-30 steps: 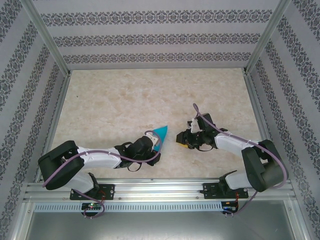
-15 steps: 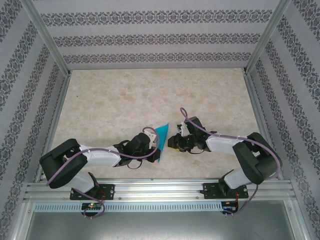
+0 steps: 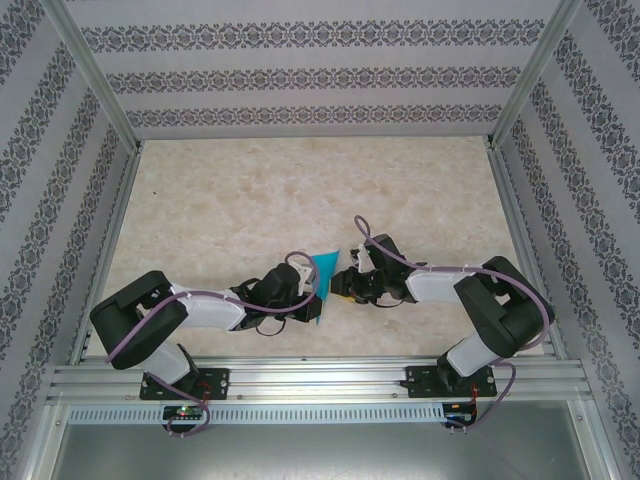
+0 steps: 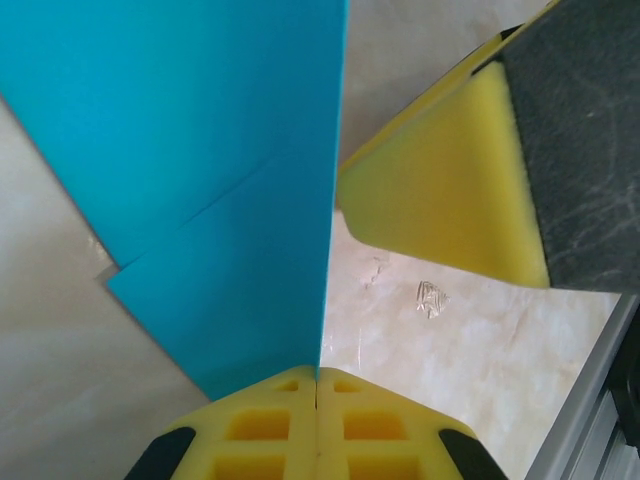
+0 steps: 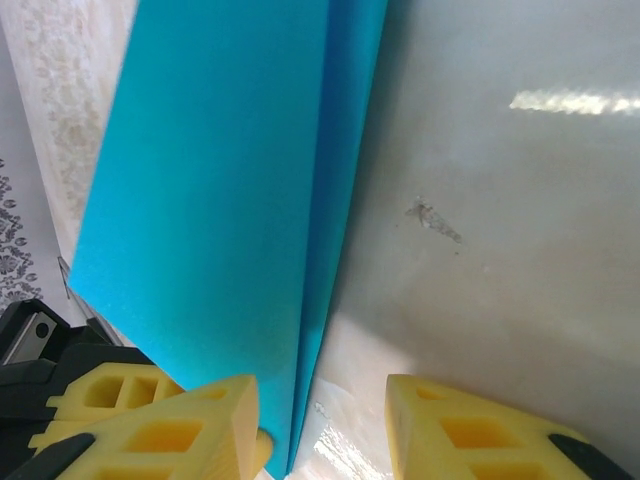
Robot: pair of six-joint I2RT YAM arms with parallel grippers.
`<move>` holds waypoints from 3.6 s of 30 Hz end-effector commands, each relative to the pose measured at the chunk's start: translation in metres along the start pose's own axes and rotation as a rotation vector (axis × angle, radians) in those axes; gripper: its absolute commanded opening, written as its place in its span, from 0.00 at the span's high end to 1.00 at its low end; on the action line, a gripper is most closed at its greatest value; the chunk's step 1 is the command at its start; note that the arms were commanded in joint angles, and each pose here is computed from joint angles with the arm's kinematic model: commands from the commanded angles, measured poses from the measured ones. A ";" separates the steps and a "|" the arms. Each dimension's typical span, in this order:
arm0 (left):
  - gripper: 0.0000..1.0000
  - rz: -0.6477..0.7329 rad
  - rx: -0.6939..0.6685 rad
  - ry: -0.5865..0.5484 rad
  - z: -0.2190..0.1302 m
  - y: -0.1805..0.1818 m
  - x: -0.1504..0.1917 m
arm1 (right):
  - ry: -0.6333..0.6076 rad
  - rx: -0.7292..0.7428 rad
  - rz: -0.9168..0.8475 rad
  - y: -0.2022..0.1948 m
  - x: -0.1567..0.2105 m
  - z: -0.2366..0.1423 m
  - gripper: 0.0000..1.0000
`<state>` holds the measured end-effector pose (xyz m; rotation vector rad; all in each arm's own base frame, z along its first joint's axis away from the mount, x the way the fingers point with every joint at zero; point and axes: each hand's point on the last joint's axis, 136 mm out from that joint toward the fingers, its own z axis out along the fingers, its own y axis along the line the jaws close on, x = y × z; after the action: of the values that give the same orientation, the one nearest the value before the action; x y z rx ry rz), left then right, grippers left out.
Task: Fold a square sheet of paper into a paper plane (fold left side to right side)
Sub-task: Fold the wing for the fifth time at the center of the table.
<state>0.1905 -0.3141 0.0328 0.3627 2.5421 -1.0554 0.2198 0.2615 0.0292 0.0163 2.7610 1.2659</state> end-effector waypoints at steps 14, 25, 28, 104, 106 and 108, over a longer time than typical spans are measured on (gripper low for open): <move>0.98 -0.026 0.041 -0.028 0.000 -0.001 -0.007 | -0.037 -0.011 -0.031 0.012 -0.024 0.014 0.65; 0.85 -0.028 0.040 -0.020 0.002 -0.001 -0.007 | -0.012 0.016 -0.013 0.004 -0.023 0.021 0.67; 0.80 -0.027 0.041 -0.024 0.001 -0.002 -0.008 | -0.003 0.033 -0.001 0.000 -0.021 0.023 0.67; 0.94 -0.162 0.005 -0.027 0.011 0.048 -0.087 | 0.039 0.063 0.006 -0.005 -0.015 0.027 0.68; 0.95 -0.164 0.009 -0.020 0.013 0.048 -0.086 | 0.039 0.064 0.007 -0.006 -0.015 0.027 0.68; 0.95 -0.165 0.003 -0.018 0.014 0.050 -0.084 | 0.040 0.064 0.006 -0.006 -0.015 0.028 0.68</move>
<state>0.2794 -0.2983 0.0263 0.1257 2.6126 -1.1271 0.2431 0.2795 0.0226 0.0306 2.7927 1.2569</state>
